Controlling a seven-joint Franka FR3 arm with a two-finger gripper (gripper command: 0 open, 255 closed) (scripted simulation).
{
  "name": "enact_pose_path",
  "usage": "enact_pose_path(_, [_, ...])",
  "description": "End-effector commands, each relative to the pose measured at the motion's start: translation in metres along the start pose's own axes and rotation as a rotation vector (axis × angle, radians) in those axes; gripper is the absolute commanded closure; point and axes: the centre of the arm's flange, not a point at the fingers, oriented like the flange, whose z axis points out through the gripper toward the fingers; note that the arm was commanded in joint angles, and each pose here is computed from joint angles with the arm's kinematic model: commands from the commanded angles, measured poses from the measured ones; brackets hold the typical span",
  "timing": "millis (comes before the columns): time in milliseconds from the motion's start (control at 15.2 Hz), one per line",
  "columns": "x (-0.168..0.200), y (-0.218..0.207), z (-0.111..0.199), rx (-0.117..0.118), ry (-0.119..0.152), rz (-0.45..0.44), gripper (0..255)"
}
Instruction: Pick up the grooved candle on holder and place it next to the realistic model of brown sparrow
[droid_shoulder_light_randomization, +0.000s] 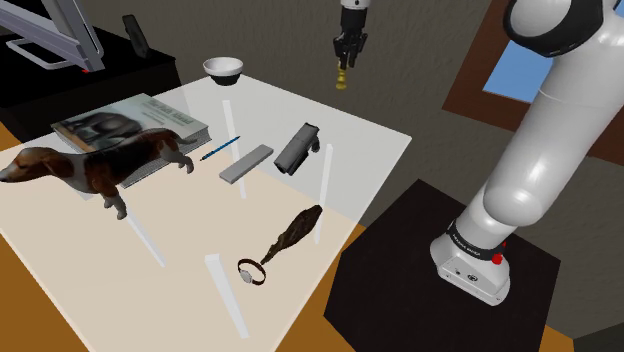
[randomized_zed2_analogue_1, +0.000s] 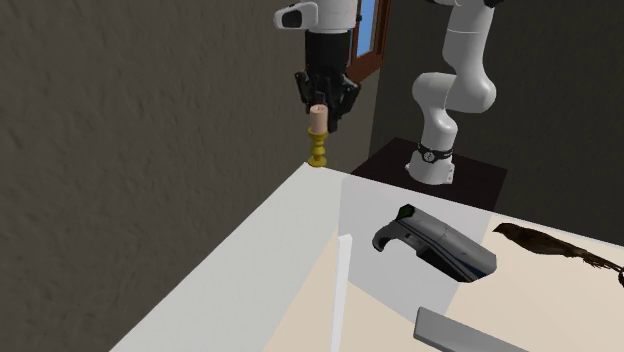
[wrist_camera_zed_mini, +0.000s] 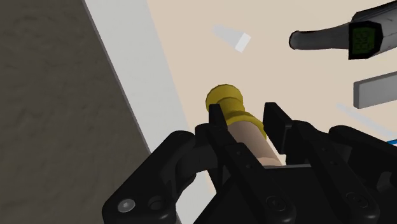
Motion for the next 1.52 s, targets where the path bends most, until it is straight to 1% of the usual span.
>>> enact_pose_path(0, [-0.009, -0.024, 0.001, 0.0, 0.0, 0.001, 255])
enact_pose_path(1452, [-0.072, -0.307, -0.007, 0.0, 0.0, 0.001, 255])
